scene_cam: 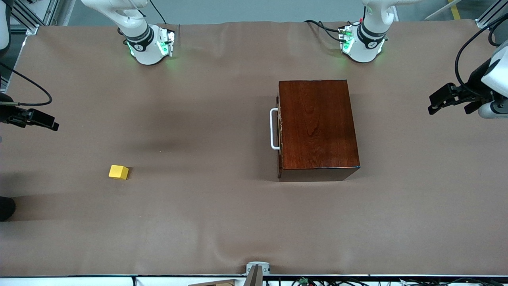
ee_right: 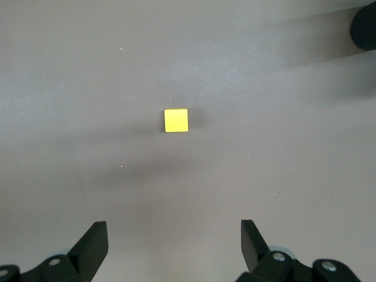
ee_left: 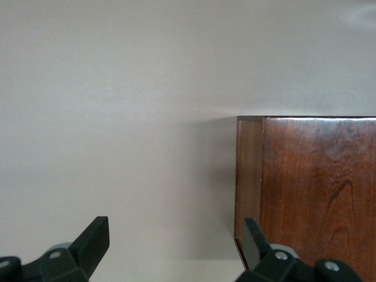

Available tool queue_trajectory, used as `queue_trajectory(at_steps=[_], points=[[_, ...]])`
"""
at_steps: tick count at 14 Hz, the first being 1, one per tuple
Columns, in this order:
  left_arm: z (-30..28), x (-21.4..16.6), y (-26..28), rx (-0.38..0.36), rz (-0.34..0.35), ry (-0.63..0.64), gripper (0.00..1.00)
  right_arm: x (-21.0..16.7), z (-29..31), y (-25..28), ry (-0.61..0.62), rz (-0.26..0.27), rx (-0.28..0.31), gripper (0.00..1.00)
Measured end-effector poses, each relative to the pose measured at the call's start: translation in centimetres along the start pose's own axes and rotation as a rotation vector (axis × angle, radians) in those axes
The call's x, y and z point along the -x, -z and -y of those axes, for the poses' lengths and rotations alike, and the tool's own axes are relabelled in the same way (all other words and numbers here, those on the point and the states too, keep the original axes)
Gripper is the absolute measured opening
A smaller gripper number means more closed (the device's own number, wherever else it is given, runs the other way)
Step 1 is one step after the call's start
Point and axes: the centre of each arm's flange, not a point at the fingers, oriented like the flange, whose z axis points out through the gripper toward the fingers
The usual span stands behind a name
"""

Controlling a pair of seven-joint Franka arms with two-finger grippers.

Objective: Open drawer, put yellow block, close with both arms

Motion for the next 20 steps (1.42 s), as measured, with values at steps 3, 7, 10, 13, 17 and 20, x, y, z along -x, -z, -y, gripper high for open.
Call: queue_trajectory(at_steps=[3, 7, 10, 13, 17, 20], points=[[0.00, 0.00, -0.01, 0.000, 0.000, 0.000, 1.00, 0.42, 0.32, 0.28, 0.007, -0.001, -0.001, 1.00], [0.00, 0.00, 0.00, 0.000, 0.000, 0.000, 1.00, 0.76, 0.49, 0.63, 0.011, -0.001, -0.002, 1.00], [0.02, 0.00, 0.00, 0.000, 0.000, 0.000, 1.00, 0.78, 0.51, 0.60, 0.011, 0.000, -0.002, 1.00], [0.04, 0.00, 0.05, 0.000, -0.001, 0.001, 1.00, 0.78, 0.52, 0.58, 0.011, 0.001, -0.002, 1.00], [-0.25, -0.21, -0.47, 0.001, 0.009, -0.004, 1.00, 0.79, 0.52, 0.55, 0.011, 0.001, -0.002, 1.00], [0.01, -0.27, -0.50, 0.001, 0.009, 0.000, 1.00, 0.81, 0.65, 0.46, 0.014, 0.005, -0.002, 1.00]])
